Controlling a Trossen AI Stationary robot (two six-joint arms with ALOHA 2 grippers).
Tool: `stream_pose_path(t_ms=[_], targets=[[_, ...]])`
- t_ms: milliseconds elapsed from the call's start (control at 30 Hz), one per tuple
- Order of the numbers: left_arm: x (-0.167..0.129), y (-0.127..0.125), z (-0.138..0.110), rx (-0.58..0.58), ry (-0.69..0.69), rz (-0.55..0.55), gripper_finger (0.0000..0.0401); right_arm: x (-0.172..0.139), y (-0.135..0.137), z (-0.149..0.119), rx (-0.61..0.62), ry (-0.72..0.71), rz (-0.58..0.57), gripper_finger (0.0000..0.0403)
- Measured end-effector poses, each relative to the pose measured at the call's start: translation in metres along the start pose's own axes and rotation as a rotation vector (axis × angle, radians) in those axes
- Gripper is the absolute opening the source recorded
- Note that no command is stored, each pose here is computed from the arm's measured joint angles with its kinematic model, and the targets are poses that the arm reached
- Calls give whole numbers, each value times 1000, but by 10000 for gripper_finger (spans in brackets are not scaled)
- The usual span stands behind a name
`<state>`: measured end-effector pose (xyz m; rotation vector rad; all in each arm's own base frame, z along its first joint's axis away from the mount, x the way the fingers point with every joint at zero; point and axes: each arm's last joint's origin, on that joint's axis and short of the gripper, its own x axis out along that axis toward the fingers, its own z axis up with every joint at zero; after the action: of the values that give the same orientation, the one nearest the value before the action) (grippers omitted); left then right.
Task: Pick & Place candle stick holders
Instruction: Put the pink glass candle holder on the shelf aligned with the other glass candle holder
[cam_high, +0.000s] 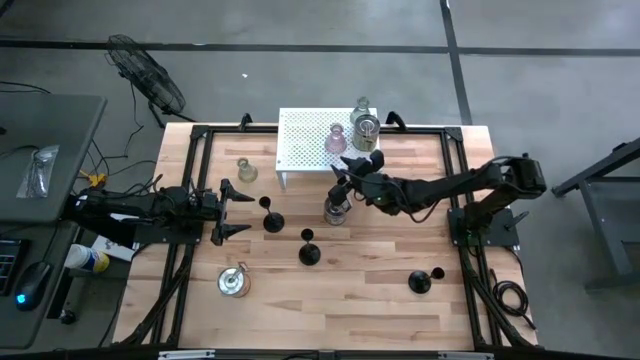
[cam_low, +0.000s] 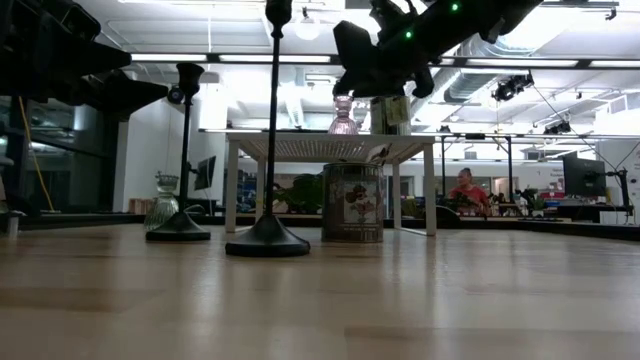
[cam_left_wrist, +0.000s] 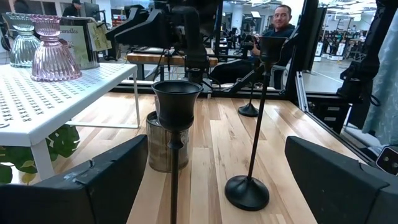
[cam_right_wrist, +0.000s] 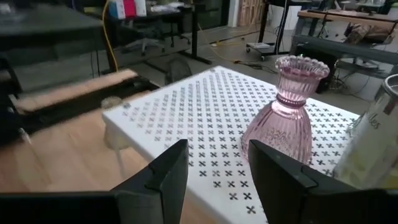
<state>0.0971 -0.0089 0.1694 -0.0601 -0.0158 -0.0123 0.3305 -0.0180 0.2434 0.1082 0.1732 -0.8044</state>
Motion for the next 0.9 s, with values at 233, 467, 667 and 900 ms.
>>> stream_pose_path(t_ms=[233,467,667,900], targets=[[0,0,0,0,0,0,372,-2,6,-3,12,-35,-70,160],[0,0,0,0,0,0,372,4,12,-8,33,-74,-71,160],[0,0,0,0,0,0,372,6,12,-10,27,-87,-121,160],[0,0,0,0,0,0,372,5,10,-10,15,-93,-162,160]])
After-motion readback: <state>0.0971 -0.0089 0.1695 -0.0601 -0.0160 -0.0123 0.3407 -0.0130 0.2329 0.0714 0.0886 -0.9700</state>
